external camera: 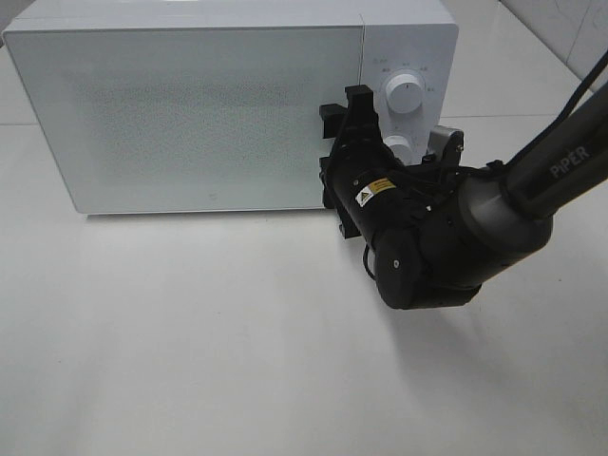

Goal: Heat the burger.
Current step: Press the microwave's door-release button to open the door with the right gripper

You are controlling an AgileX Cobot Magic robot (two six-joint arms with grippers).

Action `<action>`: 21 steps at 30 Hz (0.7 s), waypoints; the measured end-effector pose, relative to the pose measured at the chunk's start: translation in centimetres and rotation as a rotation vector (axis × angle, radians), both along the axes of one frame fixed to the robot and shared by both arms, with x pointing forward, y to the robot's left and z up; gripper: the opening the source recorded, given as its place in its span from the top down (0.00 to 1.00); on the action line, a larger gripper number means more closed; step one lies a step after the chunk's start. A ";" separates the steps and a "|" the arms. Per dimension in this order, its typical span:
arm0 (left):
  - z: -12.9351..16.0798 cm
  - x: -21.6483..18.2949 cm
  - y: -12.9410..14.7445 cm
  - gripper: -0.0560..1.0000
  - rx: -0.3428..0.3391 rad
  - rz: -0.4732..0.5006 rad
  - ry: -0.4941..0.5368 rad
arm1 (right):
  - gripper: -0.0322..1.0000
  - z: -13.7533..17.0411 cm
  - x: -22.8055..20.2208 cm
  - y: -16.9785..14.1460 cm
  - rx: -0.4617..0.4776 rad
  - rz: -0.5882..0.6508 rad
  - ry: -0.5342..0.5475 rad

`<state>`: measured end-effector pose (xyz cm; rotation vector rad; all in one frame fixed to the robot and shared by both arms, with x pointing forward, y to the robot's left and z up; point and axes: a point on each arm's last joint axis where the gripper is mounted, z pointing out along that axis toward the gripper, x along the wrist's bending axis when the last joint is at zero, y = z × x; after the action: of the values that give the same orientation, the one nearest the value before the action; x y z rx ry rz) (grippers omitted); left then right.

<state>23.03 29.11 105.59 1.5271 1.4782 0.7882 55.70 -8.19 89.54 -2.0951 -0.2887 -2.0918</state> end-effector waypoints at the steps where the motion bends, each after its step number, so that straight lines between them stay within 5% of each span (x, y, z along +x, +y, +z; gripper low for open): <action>1: 0.0 0.0 0.0 0.02 0.000 0.000 0.000 | 0.34 0.0 0.0 0.0 0.000 0.000 0.000; 6: 0.0 0.0 0.0 0.02 -0.001 -0.001 0.000 | 0.27 0.0 0.0 0.1 -0.022 0.003 -0.008; 21: 0.0 0.0 0.0 0.02 -0.001 -0.001 0.000 | 0.26 2.4 -1.8 -1.1 -0.084 0.012 -0.016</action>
<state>23.02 29.10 105.59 1.5269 1.4778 0.7871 53.88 -9.31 91.96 -2.1182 -0.3972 -2.1265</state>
